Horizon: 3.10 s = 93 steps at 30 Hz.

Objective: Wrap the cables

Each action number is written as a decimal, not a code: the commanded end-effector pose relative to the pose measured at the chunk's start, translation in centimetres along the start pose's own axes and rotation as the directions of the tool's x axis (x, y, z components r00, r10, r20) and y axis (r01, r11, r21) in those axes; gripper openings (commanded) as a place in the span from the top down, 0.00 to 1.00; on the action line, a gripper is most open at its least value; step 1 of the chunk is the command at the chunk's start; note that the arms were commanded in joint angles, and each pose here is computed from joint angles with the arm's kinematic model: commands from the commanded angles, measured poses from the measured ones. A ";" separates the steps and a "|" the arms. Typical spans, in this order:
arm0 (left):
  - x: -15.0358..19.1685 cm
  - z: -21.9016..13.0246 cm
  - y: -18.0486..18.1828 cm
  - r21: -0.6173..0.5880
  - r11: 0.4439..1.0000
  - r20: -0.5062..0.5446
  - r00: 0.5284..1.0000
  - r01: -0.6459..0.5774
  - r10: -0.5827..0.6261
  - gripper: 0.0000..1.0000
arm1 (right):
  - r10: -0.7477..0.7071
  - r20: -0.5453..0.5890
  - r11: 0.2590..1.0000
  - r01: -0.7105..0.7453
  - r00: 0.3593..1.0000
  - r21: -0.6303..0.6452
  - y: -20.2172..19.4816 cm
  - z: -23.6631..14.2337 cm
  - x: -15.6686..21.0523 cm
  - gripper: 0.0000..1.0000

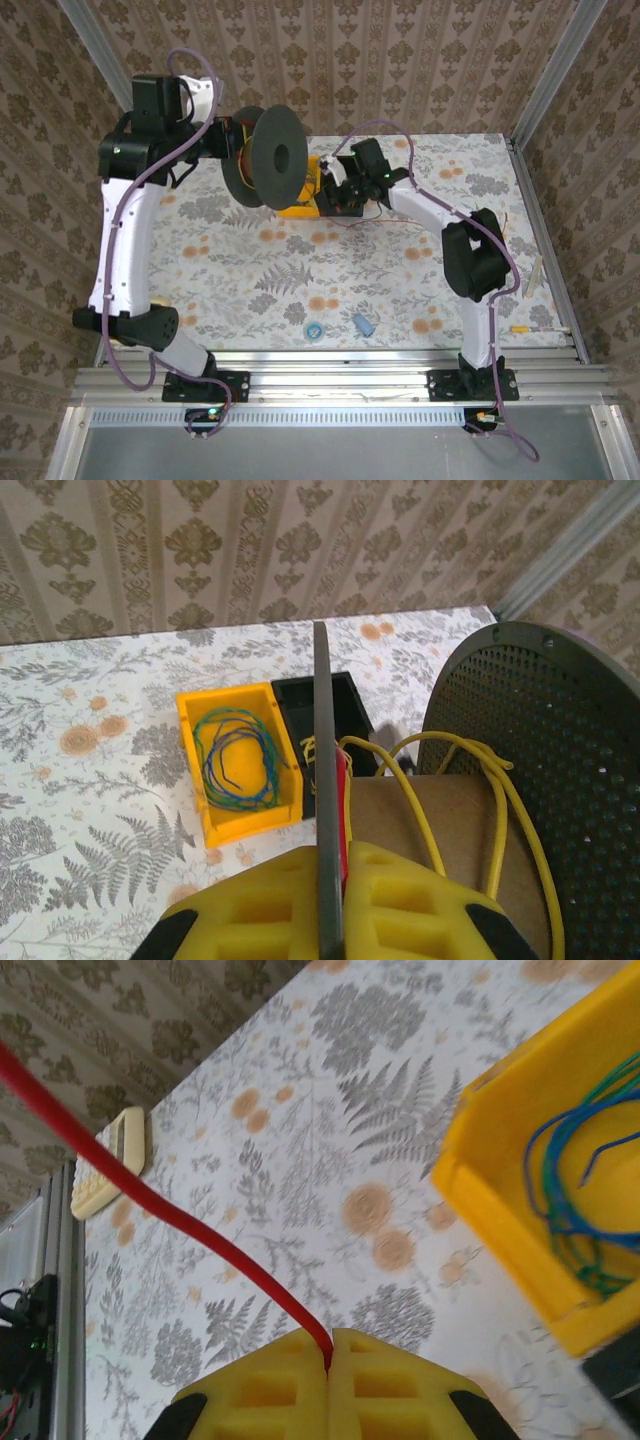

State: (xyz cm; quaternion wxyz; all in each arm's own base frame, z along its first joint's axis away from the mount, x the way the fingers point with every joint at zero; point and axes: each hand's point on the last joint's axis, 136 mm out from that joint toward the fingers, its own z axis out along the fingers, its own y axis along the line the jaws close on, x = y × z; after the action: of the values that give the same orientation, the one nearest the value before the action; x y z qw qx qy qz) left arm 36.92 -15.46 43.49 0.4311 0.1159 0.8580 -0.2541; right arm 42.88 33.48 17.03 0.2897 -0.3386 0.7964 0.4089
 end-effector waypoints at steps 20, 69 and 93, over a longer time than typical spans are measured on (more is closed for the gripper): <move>-8.1 0.7 2.9 -0.105 0.991 0.340 0.939 0.088 -0.048 1.00 | 0.025 0.108 0.987 -0.007 0.994 -0.162 9.3 -2.8 -1.8 0.76; -11.0 -1.6 6.2 -0.161 0.978 0.422 0.905 0.131 -0.052 1.00 | 0.120 0.087 0.965 -0.137 0.989 0.225 7.1 -13.2 8.2 0.37; -10.9 -1.2 6.3 -0.152 0.979 0.422 0.905 0.134 -0.058 1.00 | 0.377 -0.110 0.916 -0.353 0.920 0.192 7.0 -6.8 16.2 0.66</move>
State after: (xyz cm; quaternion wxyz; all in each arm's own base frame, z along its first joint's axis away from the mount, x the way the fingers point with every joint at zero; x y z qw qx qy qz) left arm 45.33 -9.16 46.93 0.5510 -0.0210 0.8119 -0.1918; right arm 26.59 25.71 11.47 0.1801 -0.1936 0.8964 0.3556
